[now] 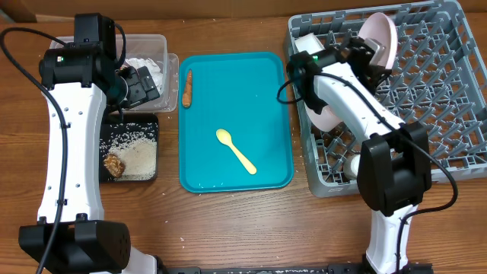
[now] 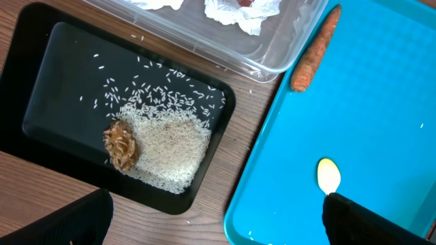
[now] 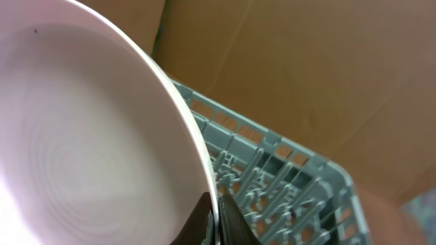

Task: Sort waste into correct bins and load items into the dishwasher
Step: 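Lift the white plate and stand it in the dish rack, then lower the right gripper onto the yellow spoon and grasp it, then lift the yellow spoon and lay it in the dish rack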

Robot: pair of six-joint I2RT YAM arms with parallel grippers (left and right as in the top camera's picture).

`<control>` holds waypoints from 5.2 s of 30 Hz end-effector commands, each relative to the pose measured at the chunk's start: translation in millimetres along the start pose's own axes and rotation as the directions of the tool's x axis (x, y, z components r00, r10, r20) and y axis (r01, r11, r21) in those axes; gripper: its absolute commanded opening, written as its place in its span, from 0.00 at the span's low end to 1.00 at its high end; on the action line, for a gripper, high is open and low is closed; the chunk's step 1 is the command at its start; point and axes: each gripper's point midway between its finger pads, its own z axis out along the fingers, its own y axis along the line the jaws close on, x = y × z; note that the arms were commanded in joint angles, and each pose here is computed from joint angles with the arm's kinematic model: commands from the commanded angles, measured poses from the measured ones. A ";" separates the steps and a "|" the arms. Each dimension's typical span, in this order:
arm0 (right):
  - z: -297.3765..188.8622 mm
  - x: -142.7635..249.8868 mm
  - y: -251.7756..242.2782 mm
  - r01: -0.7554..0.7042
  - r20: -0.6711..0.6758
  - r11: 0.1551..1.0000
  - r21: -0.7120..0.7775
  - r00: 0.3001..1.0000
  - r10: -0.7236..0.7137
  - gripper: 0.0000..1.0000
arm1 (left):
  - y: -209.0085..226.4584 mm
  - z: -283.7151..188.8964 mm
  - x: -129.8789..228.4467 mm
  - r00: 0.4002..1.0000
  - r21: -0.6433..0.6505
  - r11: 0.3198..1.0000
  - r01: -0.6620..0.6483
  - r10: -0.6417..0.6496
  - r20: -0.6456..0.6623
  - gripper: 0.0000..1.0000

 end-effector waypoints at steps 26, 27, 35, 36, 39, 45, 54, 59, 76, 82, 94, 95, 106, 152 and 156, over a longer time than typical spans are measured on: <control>-92.3 -56.2 70.5 0.061 -0.227 0.582 -0.811 0.884 -0.408 0.95 | 1.6 1.3 -3.1 1.000 -0.012 1.000 0.004 -0.003 0.006 1.00; -114.6 -62.0 68.0 0.037 -0.203 0.479 -0.877 0.875 -0.440 1.00 | 1.6 1.5 -3.1 1.000 -0.012 1.000 0.003 -0.003 0.006 1.00; -247.5 -11.6 53.0 -0.144 -0.117 0.017 -0.989 0.722 -0.682 1.00 | 1.5 1.3 -3.0 1.000 -0.012 1.000 0.003 -0.003 0.006 1.00; -259.9 2.1 54.7 -0.113 -0.065 -0.022 -0.993 0.710 -0.701 1.00 | 1.5 1.3 -3.1 1.000 -0.011 1.000 0.003 -0.003 0.006 1.00; -293.5 48.9 62.5 -0.043 0.041 -0.094 -0.995 0.668 -0.743 0.99 | 1.5 1.5 -3.0 1.000 -0.012 1.000 0.003 -0.003 0.006 1.00; -331.4 126.6 82.7 0.026 0.147 -0.165 -0.986 0.609 -0.779 0.86 | 1.5 1.5 -3.2 1.000 -0.012 1.000 0.004 -0.003 0.006 1.00; -357.7 185.0 114.2 -0.029 0.203 -0.265 -0.964 0.565 -0.799 0.79 | 1.5 1.5 -3.2 1.000 -0.012 1.000 0.004 -0.003 0.006 1.00; -358.5 196.1 122.1 -0.075 0.163 -0.244 -0.967 0.556 -0.815 0.77 | 1.5 1.5 -3.2 1.000 -0.012 1.000 0.004 -0.003 0.006 1.00; -352.6 235.0 118.8 -0.211 -0.016 -0.080 -0.974 0.419 -0.908 0.36 | 1.5 1.5 -3.2 1.000 -0.012 1.000 0.004 -0.003 0.006 1.00; -351.6 242.3 111.4 -0.250 -0.110 0.017 -0.968 0.364 -0.925 0.28 | 1.5 1.5 -3.2 1.000 -0.012 1.000 0.004 -0.003 0.006 1.00; -350.0 248.2 107.3 -0.279 -0.230 0.140 -0.950 0.319 -0.920 0.04 | 1.5 1.5 -3.2 1.000 -0.012 1.000 0.004 -0.003 0.006 1.00; -348.0 248.2 108.2 -0.274 -0.241 0.154 -0.949 0.322 -0.915 0.04 | 1.5 1.5 -3.2 1.000 -0.012 1.000 0.004 -0.003 0.006 1.00; -355.5 204.6 129.6 -0.180 -0.015 -0.083 -0.980 0.484 -0.875 0.26 | 1.5 1.5 -3.2 1.000 -0.012 1.000 0.004 -0.003 0.006 1.00; -396.3 241.2 152.8 0.047 0.169 -0.173 -0.984 0.563 -0.809 0.35 | 1.5 1.5 -3.2 1.000 -0.012 1.000 0.004 -0.003 0.006 1.00; -391.5 242.2 151.6 0.026 0.138 -0.148 -0.989 0.550 -0.824 0.25 | 1.5 1.5 -3.2 1.000 -0.012 1.000 0.004 -0.003 0.006 1.00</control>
